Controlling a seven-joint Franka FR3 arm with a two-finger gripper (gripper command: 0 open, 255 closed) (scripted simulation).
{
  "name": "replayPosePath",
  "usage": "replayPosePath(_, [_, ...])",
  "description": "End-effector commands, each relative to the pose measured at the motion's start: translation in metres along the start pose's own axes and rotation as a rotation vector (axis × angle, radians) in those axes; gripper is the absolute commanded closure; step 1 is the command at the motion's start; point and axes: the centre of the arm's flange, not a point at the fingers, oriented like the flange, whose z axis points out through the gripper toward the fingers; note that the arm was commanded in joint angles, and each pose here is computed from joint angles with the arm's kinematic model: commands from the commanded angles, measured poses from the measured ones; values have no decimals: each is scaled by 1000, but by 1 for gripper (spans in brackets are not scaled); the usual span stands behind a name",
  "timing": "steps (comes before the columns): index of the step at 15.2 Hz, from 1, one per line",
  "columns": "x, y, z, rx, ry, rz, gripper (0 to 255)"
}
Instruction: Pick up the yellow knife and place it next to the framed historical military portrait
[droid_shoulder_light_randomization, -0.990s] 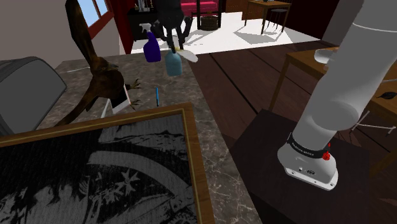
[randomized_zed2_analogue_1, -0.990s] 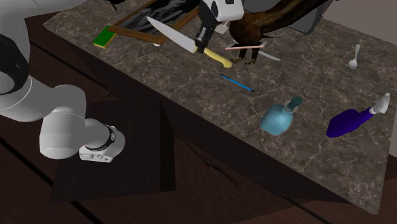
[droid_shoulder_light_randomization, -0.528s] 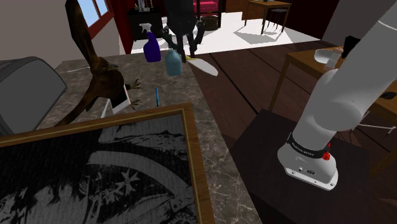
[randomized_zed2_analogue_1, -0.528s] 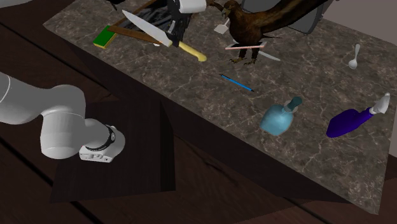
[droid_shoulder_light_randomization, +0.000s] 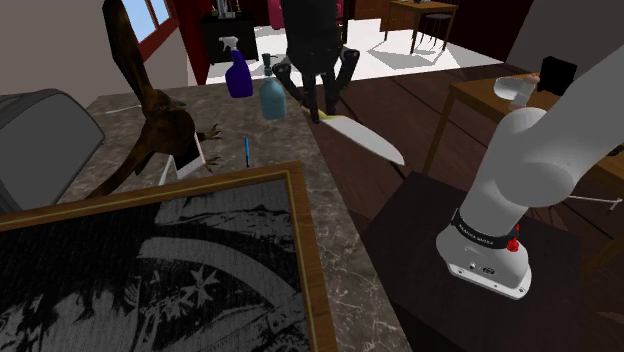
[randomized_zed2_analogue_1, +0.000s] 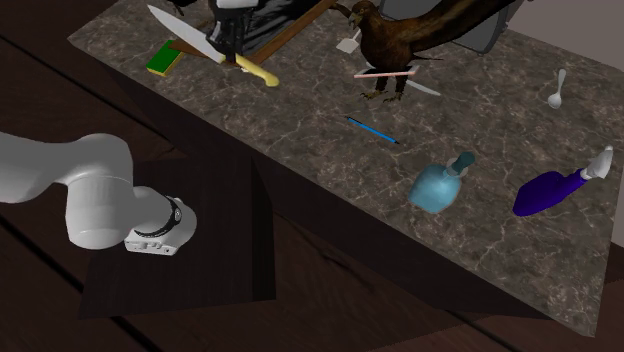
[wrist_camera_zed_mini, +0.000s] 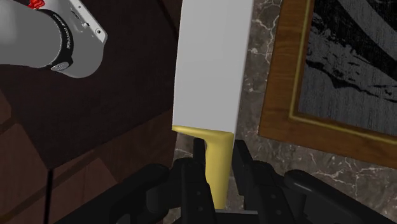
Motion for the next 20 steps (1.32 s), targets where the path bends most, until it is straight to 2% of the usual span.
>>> replayPosePath(1, [-26,5,3,0,0,1,255])
replayPosePath(13, [-181,24,31,0,0,1,255])
replayPosePath(20, [-179,22,63,0,0,1,255])
